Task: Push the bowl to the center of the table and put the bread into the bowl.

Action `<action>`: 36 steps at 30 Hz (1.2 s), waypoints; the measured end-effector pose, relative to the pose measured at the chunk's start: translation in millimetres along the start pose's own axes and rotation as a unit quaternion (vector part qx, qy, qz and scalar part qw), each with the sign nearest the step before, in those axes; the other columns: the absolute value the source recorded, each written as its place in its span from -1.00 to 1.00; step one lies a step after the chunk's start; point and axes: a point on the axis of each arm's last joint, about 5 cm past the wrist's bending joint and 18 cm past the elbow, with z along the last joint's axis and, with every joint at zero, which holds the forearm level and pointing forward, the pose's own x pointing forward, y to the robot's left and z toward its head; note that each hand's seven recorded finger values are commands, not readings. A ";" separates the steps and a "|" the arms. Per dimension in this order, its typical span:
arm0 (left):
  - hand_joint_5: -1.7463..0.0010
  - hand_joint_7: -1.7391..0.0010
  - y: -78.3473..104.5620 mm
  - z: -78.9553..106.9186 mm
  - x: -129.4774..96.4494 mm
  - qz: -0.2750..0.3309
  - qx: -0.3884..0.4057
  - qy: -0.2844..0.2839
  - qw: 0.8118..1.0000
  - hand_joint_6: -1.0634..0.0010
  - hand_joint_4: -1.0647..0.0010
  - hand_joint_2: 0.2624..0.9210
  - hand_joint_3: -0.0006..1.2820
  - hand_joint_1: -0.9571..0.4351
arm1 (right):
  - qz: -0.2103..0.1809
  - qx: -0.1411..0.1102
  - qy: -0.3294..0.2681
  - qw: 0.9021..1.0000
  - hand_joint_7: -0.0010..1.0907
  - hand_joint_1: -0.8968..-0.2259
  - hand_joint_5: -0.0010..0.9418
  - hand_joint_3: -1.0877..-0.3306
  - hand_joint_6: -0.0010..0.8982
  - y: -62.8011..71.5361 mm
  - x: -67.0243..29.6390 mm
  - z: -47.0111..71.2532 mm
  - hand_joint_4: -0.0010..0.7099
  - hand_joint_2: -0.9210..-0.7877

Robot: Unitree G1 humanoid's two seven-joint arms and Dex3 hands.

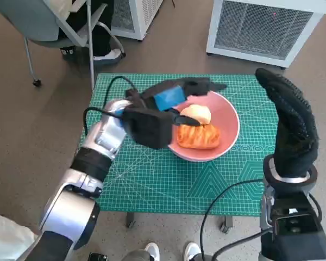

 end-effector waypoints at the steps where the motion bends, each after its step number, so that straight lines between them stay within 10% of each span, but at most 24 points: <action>1: 0.98 0.91 0.9 -0.4 -3.5 0.019 -0.011 -0.011 1.000 0.46 0.68 1.00 -0.75 -0.15 | 0.000 0.000 0.000 1.000 0.35 0.53 -0.99 0.54 -0.76 -0.4 0.3 0.3 0.22 -1.00; 5: 0.96 0.88 3.2 -0.2 -17.9 0.104 -0.075 -0.062 0.990 0.41 0.59 1.00 -0.65 -0.12 | 0.000 -0.002 0.002 1.000 0.34 0.55 -0.99 0.54 -0.75 -1.6 1.2 0.6 0.22 -1.00; 10: 0.93 0.21 -7.2 4.3 -31.4 0.212 -0.179 -0.133 0.951 0.89 0.52 1.00 -0.52 -0.08 | 0.000 -0.003 0.006 1.000 0.33 0.51 -1.00 0.55 -0.74 -2.5 3.2 0.6 0.20 -1.00; 16: 0.90 -0.01 -29.9 7.7 -43.4 0.261 -0.265 -0.174 0.912 0.99 0.47 1.00 -0.45 -0.08 | -0.001 0.000 0.001 1.000 0.33 0.50 -1.00 0.55 -0.74 -0.9 12.2 2.1 0.20 -1.00; 20: 0.85 -0.03 -35.7 8.9 -51.5 0.264 -0.276 -0.176 0.907 1.00 0.49 1.00 -0.43 -0.07 | -0.004 0.002 -0.001 1.000 0.33 0.51 -1.00 0.55 -0.74 0.0 17.0 3.3 0.20 -1.00; 25: 0.29 -0.09 -34.8 13.6 -57.7 0.274 -0.272 -0.191 0.903 1.00 0.91 0.99 -0.40 -0.09 | -0.009 0.008 0.001 1.000 0.34 0.52 -1.00 0.53 -0.75 2.7 21.3 3.9 0.20 -1.00; 36: 0.07 -0.22 -34.5 21.0 -63.2 0.299 -0.258 -0.201 0.896 1.00 1.00 0.96 -0.37 -0.11 | -0.007 0.015 -0.011 1.000 0.34 0.51 -0.99 0.52 -0.75 7.2 31.1 5.2 0.21 -1.00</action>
